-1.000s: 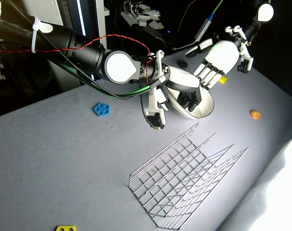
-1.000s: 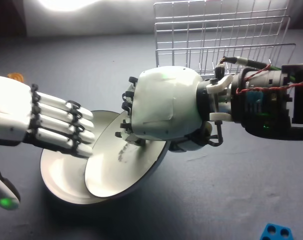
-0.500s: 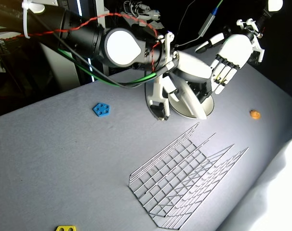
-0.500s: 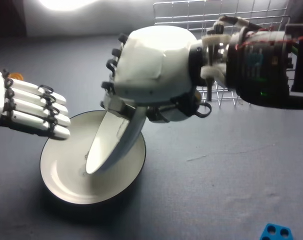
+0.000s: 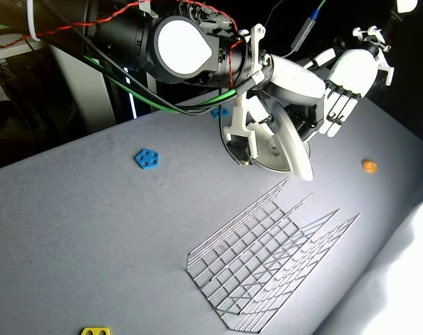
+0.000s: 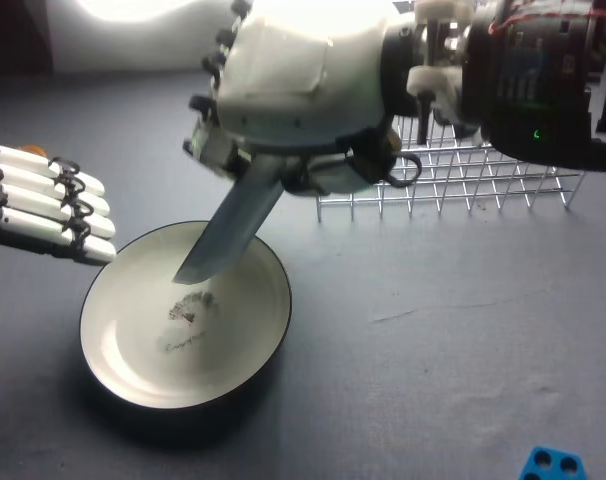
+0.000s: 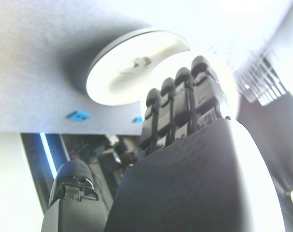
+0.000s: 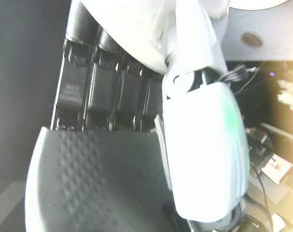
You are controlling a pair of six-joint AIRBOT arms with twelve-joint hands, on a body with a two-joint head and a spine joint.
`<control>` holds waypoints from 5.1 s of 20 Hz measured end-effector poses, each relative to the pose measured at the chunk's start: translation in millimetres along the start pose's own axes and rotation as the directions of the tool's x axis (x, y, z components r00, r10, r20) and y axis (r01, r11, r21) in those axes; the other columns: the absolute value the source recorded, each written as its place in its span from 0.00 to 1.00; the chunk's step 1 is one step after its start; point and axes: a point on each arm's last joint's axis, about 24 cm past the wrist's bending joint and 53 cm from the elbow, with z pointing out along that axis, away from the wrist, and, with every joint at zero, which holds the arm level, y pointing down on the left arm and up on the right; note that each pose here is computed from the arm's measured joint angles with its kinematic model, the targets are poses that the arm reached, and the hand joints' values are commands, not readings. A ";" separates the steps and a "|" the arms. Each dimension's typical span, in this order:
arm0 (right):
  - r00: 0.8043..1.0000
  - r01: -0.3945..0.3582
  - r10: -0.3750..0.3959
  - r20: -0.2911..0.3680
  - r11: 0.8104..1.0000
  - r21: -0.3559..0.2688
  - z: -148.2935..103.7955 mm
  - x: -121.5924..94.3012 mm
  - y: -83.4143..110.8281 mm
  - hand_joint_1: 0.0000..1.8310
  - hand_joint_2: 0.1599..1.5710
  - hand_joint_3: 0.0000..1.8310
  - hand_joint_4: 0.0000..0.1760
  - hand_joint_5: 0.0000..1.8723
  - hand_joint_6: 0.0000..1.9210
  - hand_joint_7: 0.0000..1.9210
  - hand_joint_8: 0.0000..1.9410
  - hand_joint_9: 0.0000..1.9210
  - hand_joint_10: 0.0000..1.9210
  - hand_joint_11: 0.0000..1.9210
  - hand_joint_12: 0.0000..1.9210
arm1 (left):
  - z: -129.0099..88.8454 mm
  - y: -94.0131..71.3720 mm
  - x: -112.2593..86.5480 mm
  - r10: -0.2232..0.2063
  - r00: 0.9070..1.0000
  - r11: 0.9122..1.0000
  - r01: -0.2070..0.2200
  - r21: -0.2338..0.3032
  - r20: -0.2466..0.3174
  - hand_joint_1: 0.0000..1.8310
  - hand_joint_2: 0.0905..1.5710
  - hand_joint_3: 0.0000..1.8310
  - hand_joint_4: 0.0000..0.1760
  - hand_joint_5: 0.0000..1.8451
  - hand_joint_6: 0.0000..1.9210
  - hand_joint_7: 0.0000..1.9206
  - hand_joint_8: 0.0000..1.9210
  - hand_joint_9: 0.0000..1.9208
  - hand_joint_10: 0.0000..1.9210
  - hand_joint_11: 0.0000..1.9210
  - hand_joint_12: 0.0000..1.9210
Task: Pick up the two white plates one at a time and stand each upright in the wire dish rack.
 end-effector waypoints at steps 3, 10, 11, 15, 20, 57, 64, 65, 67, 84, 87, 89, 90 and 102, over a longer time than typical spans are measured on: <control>1.000 -0.014 0.015 0.022 0.998 -0.064 -0.4 -10.3 15.1 0.75 0.69 0.00 0.00 0.47 0.58 0.49 0.47 0.48 0.63 0.38 0.60 | -2.4 -0.9 -4.8 -0.009 1.000 1.000 0.009 0.001 0.021 0.00 0.65 0.00 0.00 0.07 0.00 0.06 0.00 0.04 0.00 0.01 0.04; 0.991 -0.104 0.111 0.074 0.989 -0.103 -1.1 -45.4 19.9 0.75 0.68 0.00 0.00 0.48 0.58 0.49 0.48 0.49 0.62 0.40 0.57 | 2.1 -4.5 -3.8 -0.002 1.000 1.000 0.001 0.011 0.014 0.00 0.65 0.00 0.00 0.07 0.00 0.06 0.00 0.04 0.00 0.01 0.05; 0.987 -0.127 0.136 0.083 0.987 -0.099 -1.6 -52.0 16.3 0.75 0.68 0.00 0.00 0.48 0.57 0.49 0.47 0.49 0.61 0.39 0.58 | 3.0 -5.9 -5.0 0.001 1.000 1.000 -0.001 0.015 0.017 0.00 0.65 0.00 0.00 0.07 0.00 0.05 0.00 0.04 0.00 0.01 0.06; 0.984 -0.139 0.147 0.097 0.987 -0.084 -2.1 -59.8 7.8 0.74 0.70 0.00 0.00 0.46 0.61 0.48 0.50 0.46 0.64 0.37 0.59 | 10.0 -13.2 -8.1 0.011 1.000 0.999 -0.012 0.037 0.023 0.00 0.65 0.00 0.00 0.07 0.00 0.05 0.00 0.04 0.00 0.00 0.10; 0.984 -0.131 0.139 0.113 0.989 -0.075 0.4 -69.1 3.1 0.75 0.68 0.00 0.00 0.48 0.58 0.49 0.48 0.48 0.61 0.38 0.58 | 12.6 -15.1 -10.4 0.016 0.999 0.999 -0.017 0.044 0.028 0.00 0.66 0.00 0.00 0.09 0.00 0.07 0.00 0.05 0.00 0.00 0.11; 0.733 -0.631 0.573 0.367 0.774 0.053 -23.9 -105.1 -82.4 0.75 0.69 0.00 0.00 0.46 0.60 0.50 0.47 0.47 0.63 0.37 0.61 | 14.7 -9.9 9.0 0.071 0.997 0.997 -0.070 0.033 -0.042 0.00 0.65 0.00 0.00 0.08 0.00 0.06 0.00 0.04 0.00 0.00 0.07; 0.662 -0.707 0.640 0.389 0.706 0.042 -31.7 -102.2 -93.9 0.75 0.68 0.00 0.00 0.47 0.59 0.51 0.47 0.48 0.62 0.38 0.59 | 16.3 -7.0 11.3 0.070 0.996 0.997 -0.069 0.029 -0.049 0.00 0.65 0.00 0.00 0.07 0.00 0.05 0.00 0.03 0.00 0.00 0.06; 0.657 -0.712 0.643 0.394 0.701 0.044 -33.5 -100.6 -96.5 0.75 0.68 0.00 0.00 0.47 0.59 0.51 0.47 0.47 0.63 0.38 0.59 | 16.3 -7.0 11.3 0.070 0.996 0.997 -0.069 0.029 -0.049 0.00 0.66 0.00 0.00 0.08 0.00 0.06 0.00 0.04 0.00 0.00 0.07; 0.645 -0.727 0.654 0.396 0.684 0.054 -36.3 -93.5 -102.0 0.75 0.69 0.00 0.00 0.46 0.60 0.49 0.49 0.46 0.64 0.37 0.60 | 16.3 -7.0 11.3 0.070 0.996 0.997 -0.069 0.029 -0.049 0.00 0.66 0.00 0.00 0.09 0.00 0.07 0.00 0.05 0.00 0.00 0.10; 0.527 -0.827 0.718 0.455 0.556 0.081 -74.3 -83.6 -140.5 0.75 0.68 0.00 0.00 0.48 0.56 0.51 0.47 0.47 0.62 0.37 0.61 | 15.5 -2.4 16.5 0.064 0.996 0.998 -0.063 0.018 -0.063 0.00 0.66 0.00 0.00 0.09 0.00 0.08 0.00 0.05 0.00 0.00 0.12; 0.518 -0.836 0.723 0.456 0.542 0.091 -80.4 -80.9 -144.7 0.75 0.68 0.00 0.00 0.47 0.58 0.50 0.48 0.48 0.62 0.39 0.60 | 17.8 -0.5 16.0 0.064 0.996 0.998 -0.063 0.015 -0.062 0.00 0.66 0.00 0.00 0.08 0.00 0.07 0.00 0.05 0.00 0.00 0.09; 0.511 -0.840 0.725 0.462 0.535 0.089 -83.9 -81.5 -146.6 0.66 0.70 0.00 0.07 0.47 0.60 0.50 0.52 0.53 0.28 0.38 0.58 | 18.8 -0.1 15.8 0.064 0.996 0.998 -0.063 0.017 -0.062 0.00 0.66 0.00 0.00 0.07 0.00 0.06 0.00 0.04 0.00 0.00 0.06; 0.506 -0.843 0.724 0.469 0.531 0.091 -87.9 -81.9 -149.3 0.73 0.69 0.00 0.00 0.47 0.58 0.51 0.48 0.48 0.55 0.38 0.60 | 19.0 0.6 15.7 0.064 0.996 0.998 -0.063 0.016 -0.062 0.00 0.66 0.00 0.00 0.08 0.00 0.06 0.00 0.04 0.00 0.00 0.08; 0.449 -0.874 0.733 0.512 0.478 0.082 -109.6 -83.9 -165.4 0.75 0.68 0.00 0.00 0.48 0.57 0.51 0.47 0.47 0.63 0.38 0.61 | 18.2 3.6 14.8 0.064 0.996 0.998 -0.064 0.006 -0.060 0.00 0.66 0.00 0.00 0.09 0.00 0.07 0.00 0.05 0.00 0.00 0.09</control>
